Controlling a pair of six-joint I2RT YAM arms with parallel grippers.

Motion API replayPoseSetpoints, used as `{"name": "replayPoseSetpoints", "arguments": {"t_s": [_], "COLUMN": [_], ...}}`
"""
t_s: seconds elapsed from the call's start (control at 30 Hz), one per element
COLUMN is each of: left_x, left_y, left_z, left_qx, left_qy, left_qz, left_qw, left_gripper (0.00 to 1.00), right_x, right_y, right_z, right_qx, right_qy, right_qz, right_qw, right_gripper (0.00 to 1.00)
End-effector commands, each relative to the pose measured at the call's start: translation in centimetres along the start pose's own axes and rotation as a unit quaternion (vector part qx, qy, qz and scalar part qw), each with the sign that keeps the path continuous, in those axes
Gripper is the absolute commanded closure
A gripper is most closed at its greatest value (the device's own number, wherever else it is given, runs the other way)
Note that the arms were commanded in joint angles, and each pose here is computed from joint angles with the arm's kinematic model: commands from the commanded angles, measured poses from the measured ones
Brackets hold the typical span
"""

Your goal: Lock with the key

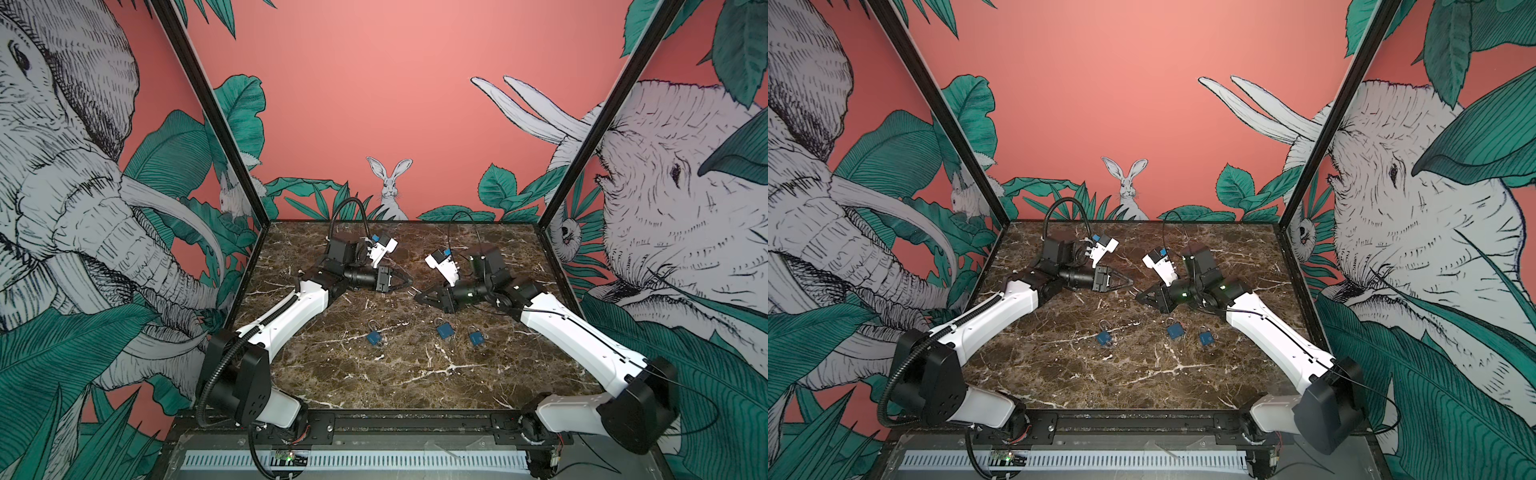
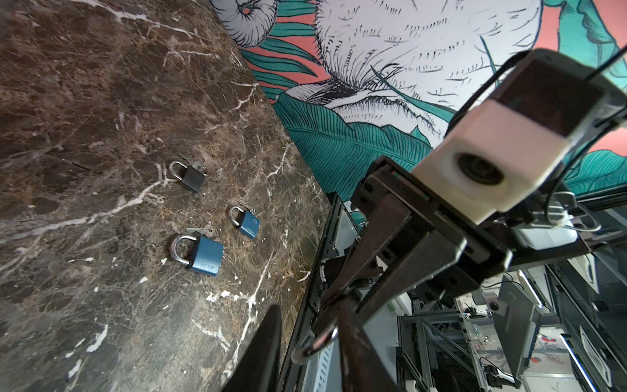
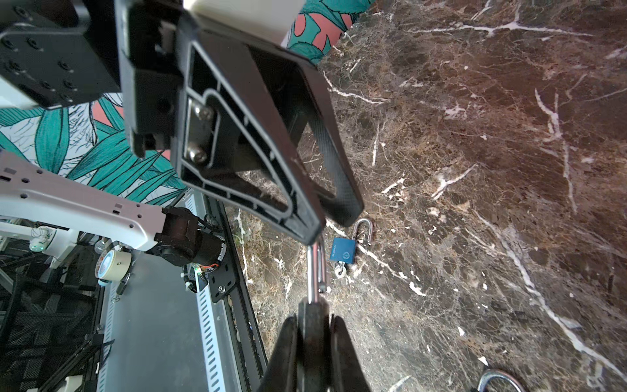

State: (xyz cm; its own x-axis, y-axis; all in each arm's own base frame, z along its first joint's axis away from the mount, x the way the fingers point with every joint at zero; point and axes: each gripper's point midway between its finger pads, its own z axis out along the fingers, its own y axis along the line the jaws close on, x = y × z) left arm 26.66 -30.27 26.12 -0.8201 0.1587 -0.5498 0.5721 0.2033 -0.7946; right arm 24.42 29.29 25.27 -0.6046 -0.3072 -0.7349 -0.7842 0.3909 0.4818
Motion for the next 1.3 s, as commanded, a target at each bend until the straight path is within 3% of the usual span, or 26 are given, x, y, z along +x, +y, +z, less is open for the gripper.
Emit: {"name": "replayPoseSetpoints", "arguments": {"t_s": [0.0, 0.77, 1.03, 1.27], "left_x": [0.3, 0.9, 0.8, 1.1], "left_y": [-1.9, -1.8, -1.7, -1.6], "left_z": [-1.0, -1.5, -1.5, -1.4], "left_qx": [0.026, 0.055, 0.053, 0.054], "left_qy": [-0.005, -0.007, -0.009, -0.004], "left_qz": [0.026, 0.015, 0.015, 0.012], "left_qw": [0.999, 0.998, 0.998, 0.998], "left_gripper": [0.70, 0.75, 0.84, 0.85], "right_x": [-1.5, -2.0, -2.2, -2.5], "right_y": [1.0, 1.3, 1.5, 1.8], "right_z": [-0.5, -0.2, -0.1, -0.3], "right_qx": [-0.022, -0.041, -0.049, -0.057], "right_qy": [-0.016, -0.023, -0.025, -0.031], "right_qz": [-0.018, -0.004, -0.002, -0.001], "right_qw": [0.999, 0.999, 0.998, 0.998], "right_gripper": [1.00, 1.00, 1.00, 1.00]}}
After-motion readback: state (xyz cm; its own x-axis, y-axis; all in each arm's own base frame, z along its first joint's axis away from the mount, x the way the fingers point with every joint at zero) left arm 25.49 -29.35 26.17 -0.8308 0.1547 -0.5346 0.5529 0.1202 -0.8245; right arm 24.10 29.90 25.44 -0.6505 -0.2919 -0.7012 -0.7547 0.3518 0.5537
